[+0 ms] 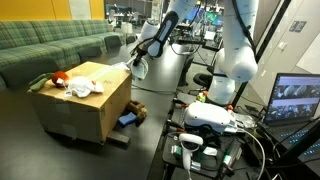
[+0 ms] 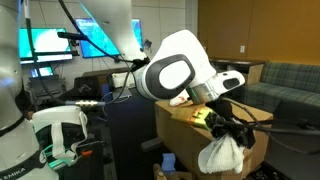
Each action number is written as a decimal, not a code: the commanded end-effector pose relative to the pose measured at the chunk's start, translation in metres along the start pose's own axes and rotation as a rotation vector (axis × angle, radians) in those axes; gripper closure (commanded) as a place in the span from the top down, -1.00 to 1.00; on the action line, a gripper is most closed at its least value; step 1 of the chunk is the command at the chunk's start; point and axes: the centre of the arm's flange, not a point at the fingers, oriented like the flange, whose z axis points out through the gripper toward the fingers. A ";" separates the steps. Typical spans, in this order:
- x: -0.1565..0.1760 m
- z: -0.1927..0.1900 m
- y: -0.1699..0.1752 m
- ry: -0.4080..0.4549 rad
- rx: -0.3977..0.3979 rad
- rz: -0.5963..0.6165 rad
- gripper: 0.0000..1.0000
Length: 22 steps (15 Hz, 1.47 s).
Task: Replace the objects on the box with the objects on the table, that is the brown toy with the towel, plastic bag with the blue duster and orange object with the dark brown duster
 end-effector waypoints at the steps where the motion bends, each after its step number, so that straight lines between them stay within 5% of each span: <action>1: 0.035 -0.055 -0.007 0.061 -0.059 0.073 -1.00; 9: 0.103 -0.095 -0.054 0.226 -0.079 0.246 -1.00; 22: 0.110 -0.049 -0.153 0.185 -0.178 0.267 -1.00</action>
